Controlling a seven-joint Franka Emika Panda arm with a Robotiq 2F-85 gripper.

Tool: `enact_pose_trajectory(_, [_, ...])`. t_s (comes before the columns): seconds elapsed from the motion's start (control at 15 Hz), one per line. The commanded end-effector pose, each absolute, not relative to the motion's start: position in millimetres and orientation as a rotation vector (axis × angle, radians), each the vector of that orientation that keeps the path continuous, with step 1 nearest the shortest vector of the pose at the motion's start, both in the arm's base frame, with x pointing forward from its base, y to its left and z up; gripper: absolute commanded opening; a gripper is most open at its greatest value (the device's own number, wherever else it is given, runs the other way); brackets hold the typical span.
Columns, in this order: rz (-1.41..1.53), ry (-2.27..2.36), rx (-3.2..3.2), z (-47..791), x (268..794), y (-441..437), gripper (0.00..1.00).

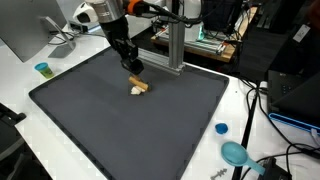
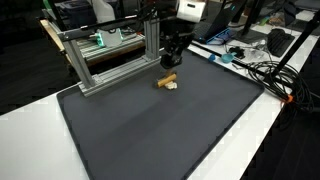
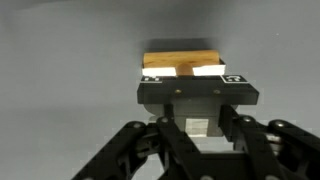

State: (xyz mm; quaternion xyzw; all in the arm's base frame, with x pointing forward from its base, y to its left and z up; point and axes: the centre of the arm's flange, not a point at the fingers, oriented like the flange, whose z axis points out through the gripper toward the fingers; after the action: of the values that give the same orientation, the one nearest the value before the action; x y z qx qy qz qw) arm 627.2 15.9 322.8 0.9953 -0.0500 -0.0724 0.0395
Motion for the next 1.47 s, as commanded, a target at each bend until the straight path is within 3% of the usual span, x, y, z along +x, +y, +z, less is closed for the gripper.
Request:
enact_pose_trajectory(0.0, [-0.294, -0.161, 3.098, 309, 635, 12, 0.22])
enact_pose_trajectory(0.27, [-0.341, -0.068, 3.096, 341, 606, 14, 0.22])
enact_pose_trajectory(0.53, [-0.176, 0.023, 3.122, 378, 583, 24, 0.22])
enact_pose_trajectory(0.87, [-0.041, -0.021, 3.104, 389, 600, 31, 0.22])
enact_pose_trajectory(1.4, [-0.113, -0.175, 3.092, 345, 623, 18, 0.22])
